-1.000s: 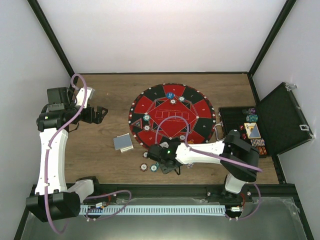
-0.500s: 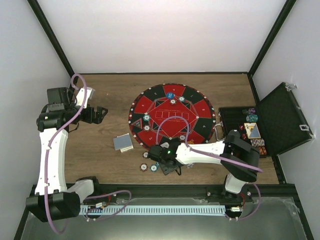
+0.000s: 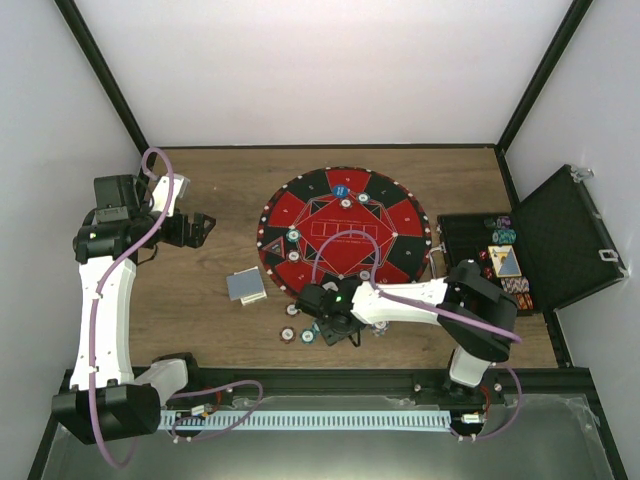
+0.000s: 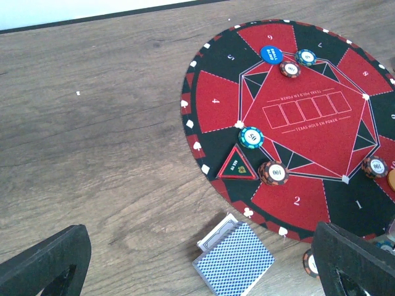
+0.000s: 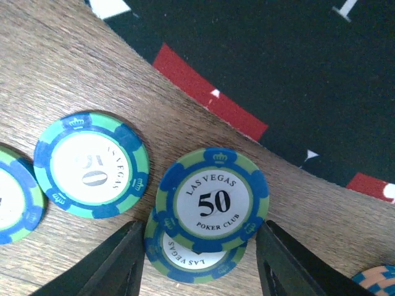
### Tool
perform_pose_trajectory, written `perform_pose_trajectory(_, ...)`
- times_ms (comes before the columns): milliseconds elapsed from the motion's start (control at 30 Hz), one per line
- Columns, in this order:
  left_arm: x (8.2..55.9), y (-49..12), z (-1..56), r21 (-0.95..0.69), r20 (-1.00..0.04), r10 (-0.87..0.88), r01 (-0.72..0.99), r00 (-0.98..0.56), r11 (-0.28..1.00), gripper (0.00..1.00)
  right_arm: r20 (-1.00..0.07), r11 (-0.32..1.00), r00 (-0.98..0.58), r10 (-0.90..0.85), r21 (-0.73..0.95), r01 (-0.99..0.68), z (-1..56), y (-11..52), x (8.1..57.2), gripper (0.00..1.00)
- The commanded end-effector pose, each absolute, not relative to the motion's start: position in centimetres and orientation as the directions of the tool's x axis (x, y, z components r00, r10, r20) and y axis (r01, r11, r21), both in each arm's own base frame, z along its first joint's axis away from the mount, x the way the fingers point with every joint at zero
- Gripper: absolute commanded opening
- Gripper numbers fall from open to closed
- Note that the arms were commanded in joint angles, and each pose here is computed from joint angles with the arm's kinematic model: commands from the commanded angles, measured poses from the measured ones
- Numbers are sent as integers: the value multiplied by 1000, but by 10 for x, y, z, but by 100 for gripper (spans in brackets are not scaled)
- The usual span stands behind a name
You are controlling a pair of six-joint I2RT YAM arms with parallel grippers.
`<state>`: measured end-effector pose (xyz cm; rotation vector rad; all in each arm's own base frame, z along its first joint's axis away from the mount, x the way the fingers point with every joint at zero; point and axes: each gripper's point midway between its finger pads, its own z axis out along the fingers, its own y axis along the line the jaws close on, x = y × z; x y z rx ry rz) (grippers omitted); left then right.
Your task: Distribute texas hold em gaming equipment
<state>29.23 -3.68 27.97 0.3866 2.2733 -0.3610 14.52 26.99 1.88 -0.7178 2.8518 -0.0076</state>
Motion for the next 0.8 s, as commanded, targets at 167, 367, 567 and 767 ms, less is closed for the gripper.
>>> perform_pose_trajectory(167, 292, -35, 285, -119, -760, 166, 386, -628, 915, 100, -196, 884, -864, -463, -38, -465, 18, 276, 149, 39)
perform_pose_trajectory(367, 293, -35, 286, -120, -762, 164, 385, -627, 915, 100, -207, 889, -867, -454, -44, -456, 23, 272, 150, 25)
perform_pose_trajectory(567, 293, -36, 288, -122, -763, 162, 386, -626, 914, 100, -244, 894, -863, -442, -45, -445, 38, 272, 155, 15)
perform_pose_trajectory(767, 294, -36, 289, -124, -764, 160, 386, -625, 914, 100, -289, 902, -858, -424, -57, -427, 64, 267, 163, 12)
